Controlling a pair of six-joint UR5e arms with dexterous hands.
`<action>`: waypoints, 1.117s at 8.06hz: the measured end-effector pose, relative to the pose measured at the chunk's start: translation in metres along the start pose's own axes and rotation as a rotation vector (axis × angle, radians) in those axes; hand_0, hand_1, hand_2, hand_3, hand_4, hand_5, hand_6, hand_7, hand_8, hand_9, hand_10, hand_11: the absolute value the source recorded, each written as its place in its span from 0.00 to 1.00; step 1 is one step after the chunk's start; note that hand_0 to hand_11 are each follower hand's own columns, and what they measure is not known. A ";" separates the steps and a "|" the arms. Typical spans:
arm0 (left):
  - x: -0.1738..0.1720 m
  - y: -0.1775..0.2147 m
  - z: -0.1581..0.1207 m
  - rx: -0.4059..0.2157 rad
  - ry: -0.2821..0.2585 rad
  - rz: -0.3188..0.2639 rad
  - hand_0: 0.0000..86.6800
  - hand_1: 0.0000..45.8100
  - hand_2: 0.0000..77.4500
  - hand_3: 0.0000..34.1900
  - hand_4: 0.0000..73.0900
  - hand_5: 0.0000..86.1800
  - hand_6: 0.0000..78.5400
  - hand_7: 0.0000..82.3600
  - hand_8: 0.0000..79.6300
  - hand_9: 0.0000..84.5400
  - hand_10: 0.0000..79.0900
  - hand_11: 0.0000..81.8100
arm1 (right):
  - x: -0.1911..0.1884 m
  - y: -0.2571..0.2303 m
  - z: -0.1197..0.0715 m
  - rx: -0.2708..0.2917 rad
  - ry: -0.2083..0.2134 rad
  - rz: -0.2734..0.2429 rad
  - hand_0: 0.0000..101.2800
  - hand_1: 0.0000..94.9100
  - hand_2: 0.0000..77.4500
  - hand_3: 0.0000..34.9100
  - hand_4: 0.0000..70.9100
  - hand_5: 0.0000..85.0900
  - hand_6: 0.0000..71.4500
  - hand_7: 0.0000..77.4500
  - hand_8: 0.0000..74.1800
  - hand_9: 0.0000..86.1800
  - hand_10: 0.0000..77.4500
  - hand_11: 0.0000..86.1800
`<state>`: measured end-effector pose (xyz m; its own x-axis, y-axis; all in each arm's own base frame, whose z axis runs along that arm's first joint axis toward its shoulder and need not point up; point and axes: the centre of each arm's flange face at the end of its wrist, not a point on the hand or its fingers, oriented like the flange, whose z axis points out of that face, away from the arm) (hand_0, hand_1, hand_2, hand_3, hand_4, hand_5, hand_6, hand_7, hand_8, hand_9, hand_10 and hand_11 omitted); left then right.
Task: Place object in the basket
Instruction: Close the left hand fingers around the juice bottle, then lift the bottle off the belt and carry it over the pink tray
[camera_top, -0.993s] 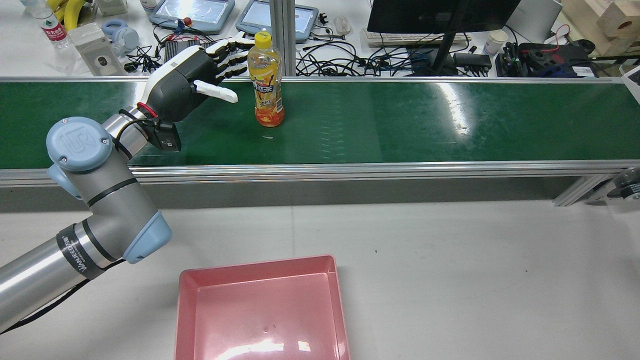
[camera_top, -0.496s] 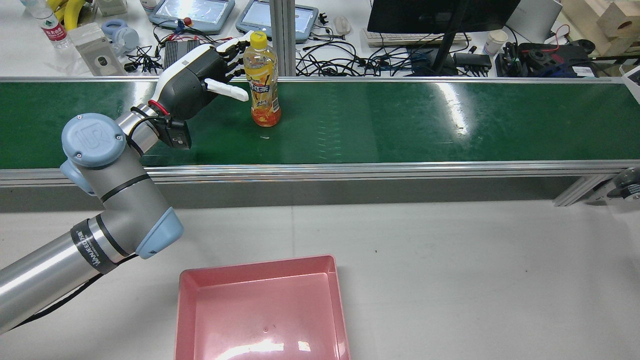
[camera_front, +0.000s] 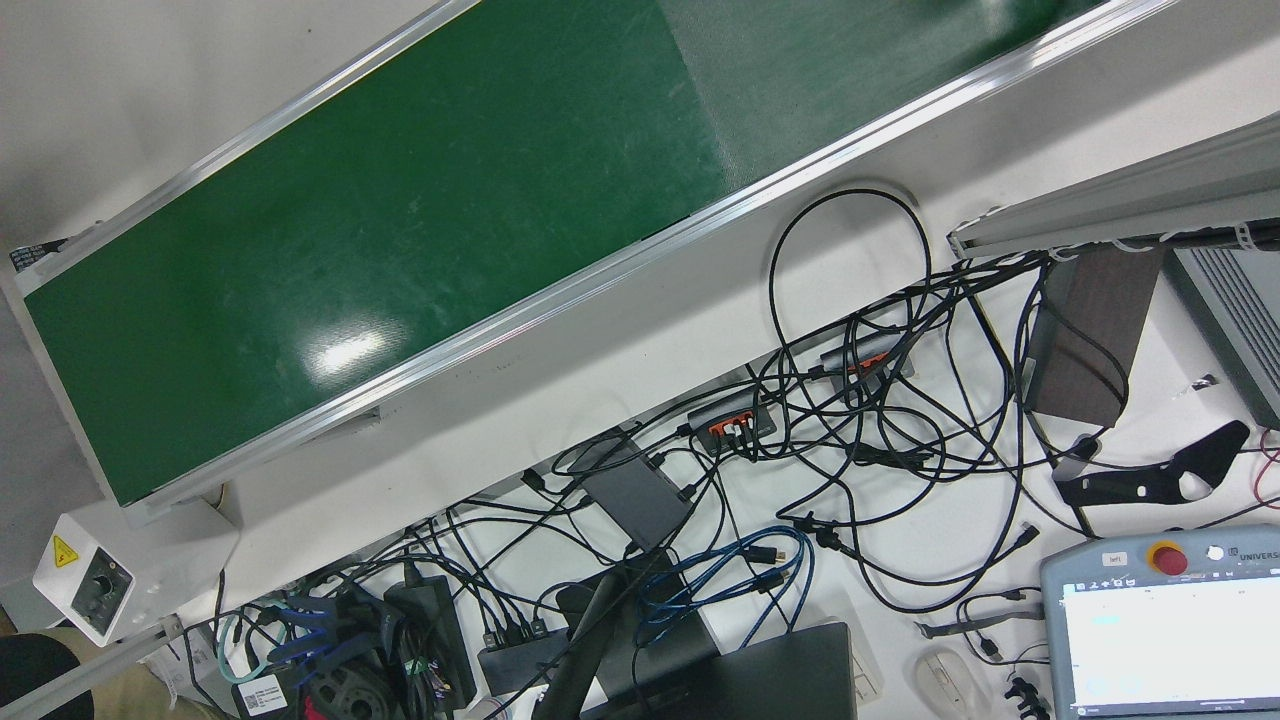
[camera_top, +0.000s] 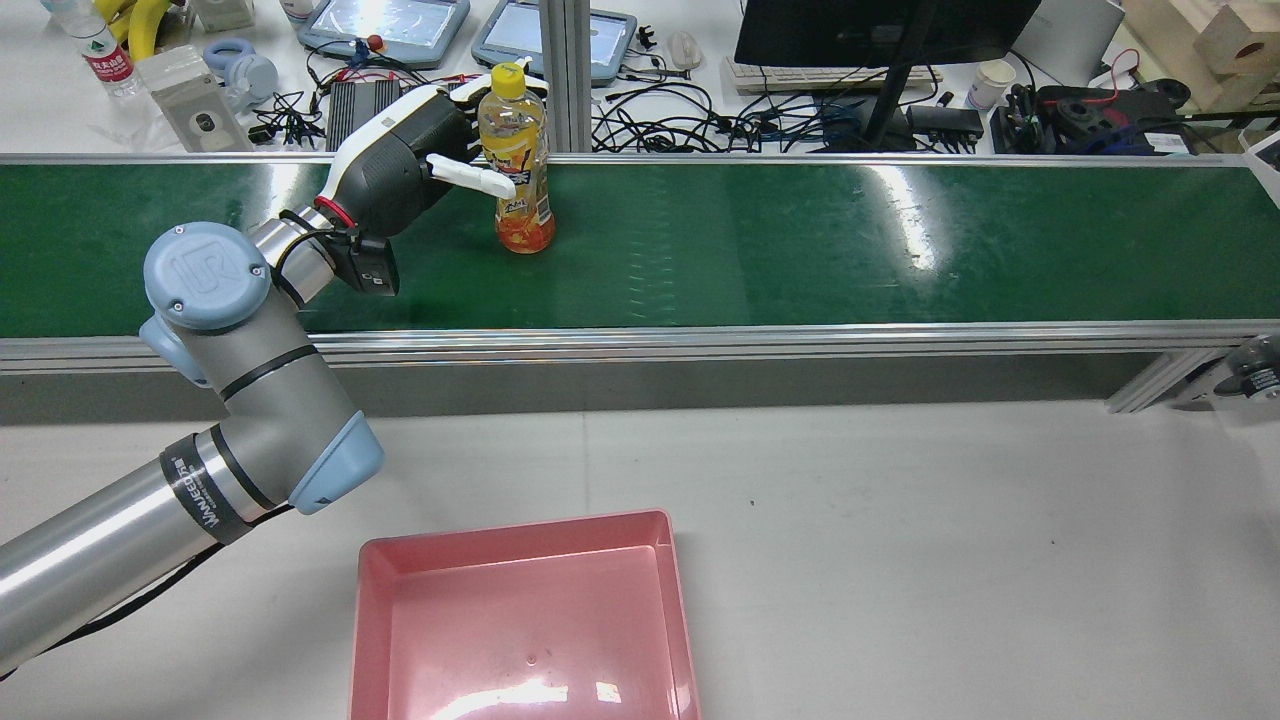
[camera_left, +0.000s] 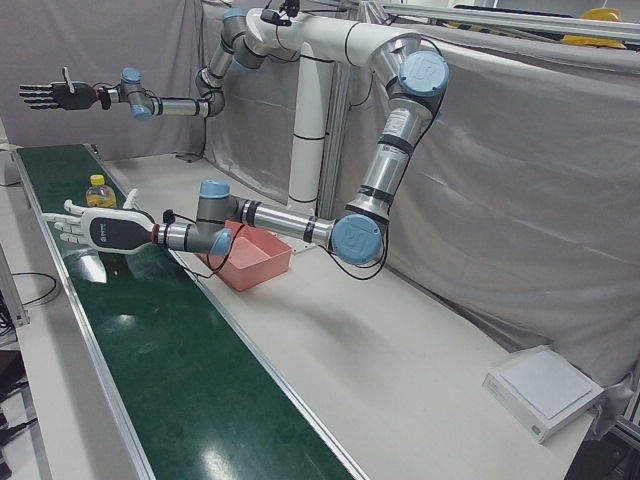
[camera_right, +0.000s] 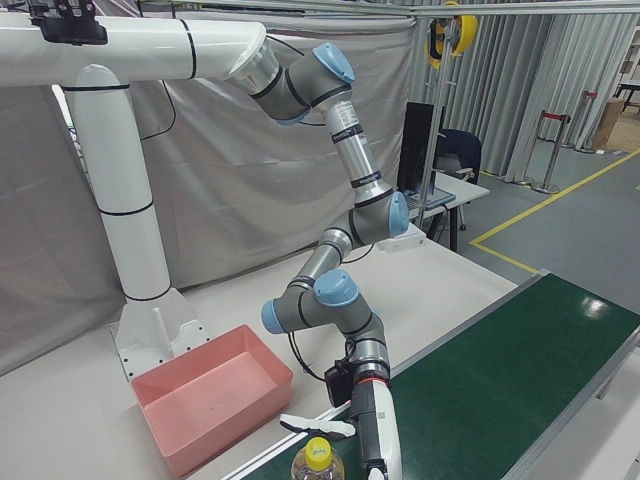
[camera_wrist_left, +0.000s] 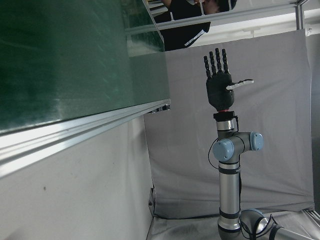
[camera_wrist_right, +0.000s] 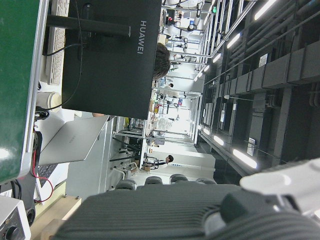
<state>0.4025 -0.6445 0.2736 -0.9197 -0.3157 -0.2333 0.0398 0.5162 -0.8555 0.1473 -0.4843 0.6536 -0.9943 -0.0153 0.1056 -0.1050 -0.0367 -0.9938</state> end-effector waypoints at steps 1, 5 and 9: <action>-0.003 0.004 0.002 -0.005 -0.003 -0.003 0.57 0.19 0.01 0.11 0.20 0.34 0.06 0.03 0.15 0.15 0.10 0.17 | 0.000 0.000 0.000 0.000 0.000 0.000 0.00 0.00 0.01 0.00 0.00 0.00 0.00 0.01 0.00 0.00 0.00 0.00; -0.004 0.023 0.018 -0.012 -0.008 -0.006 0.69 0.11 0.64 0.00 0.61 0.65 0.78 0.64 0.81 0.68 0.76 0.68 | 0.000 0.000 0.000 0.000 0.000 0.000 0.00 0.00 0.01 0.00 0.00 0.00 0.00 0.01 0.00 0.00 0.00 0.00; -0.008 0.051 0.023 -0.047 -0.011 -0.027 0.67 0.10 0.65 0.00 0.63 0.65 0.80 0.64 0.82 0.70 0.77 0.69 | 0.000 0.000 0.000 0.000 0.000 0.000 0.00 0.00 0.01 0.00 0.00 0.00 0.00 0.01 0.00 0.00 0.00 0.00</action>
<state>0.4208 -0.6337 0.2215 -0.9157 -0.3389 -0.2161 -0.0033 0.5441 -0.8390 0.1473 -0.4844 0.6536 -0.9943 -0.0153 0.1056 -0.1050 -0.0366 -0.9938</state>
